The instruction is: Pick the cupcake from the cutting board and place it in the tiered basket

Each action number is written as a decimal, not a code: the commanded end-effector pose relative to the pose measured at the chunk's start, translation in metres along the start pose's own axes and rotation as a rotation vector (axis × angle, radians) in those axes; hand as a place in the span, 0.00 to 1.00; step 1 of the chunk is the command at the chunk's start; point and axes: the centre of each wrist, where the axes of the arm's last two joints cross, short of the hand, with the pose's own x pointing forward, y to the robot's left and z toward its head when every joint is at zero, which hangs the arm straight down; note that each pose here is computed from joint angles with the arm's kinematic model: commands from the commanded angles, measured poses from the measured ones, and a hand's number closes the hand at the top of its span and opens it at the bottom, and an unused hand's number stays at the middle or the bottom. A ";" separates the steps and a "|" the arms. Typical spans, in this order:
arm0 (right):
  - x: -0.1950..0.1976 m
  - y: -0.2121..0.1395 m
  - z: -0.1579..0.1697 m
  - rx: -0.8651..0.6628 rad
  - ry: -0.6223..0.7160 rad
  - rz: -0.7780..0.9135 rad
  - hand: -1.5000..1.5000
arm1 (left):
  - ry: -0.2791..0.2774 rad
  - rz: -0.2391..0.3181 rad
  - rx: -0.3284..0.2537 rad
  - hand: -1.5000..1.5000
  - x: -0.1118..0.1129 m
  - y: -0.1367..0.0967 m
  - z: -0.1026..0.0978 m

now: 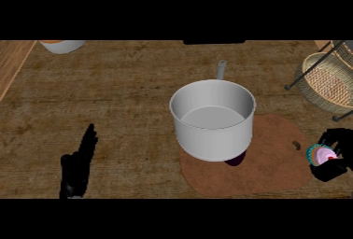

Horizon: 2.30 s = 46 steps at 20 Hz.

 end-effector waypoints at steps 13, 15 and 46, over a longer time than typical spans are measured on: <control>-0.138 -0.182 0.048 -0.513 -0.107 -0.465 1.00 | 0.033 -0.013 0.021 0.50 -0.004 0.025 -0.006; -0.149 -0.205 0.070 -0.570 -0.123 -0.452 1.00 | 0.015 -0.002 0.010 0.50 0.003 0.007 0.001; -0.059 -0.259 -0.042 -0.508 -0.103 -0.409 1.00 | -0.010 -0.017 -0.052 0.50 0.008 -0.020 -0.009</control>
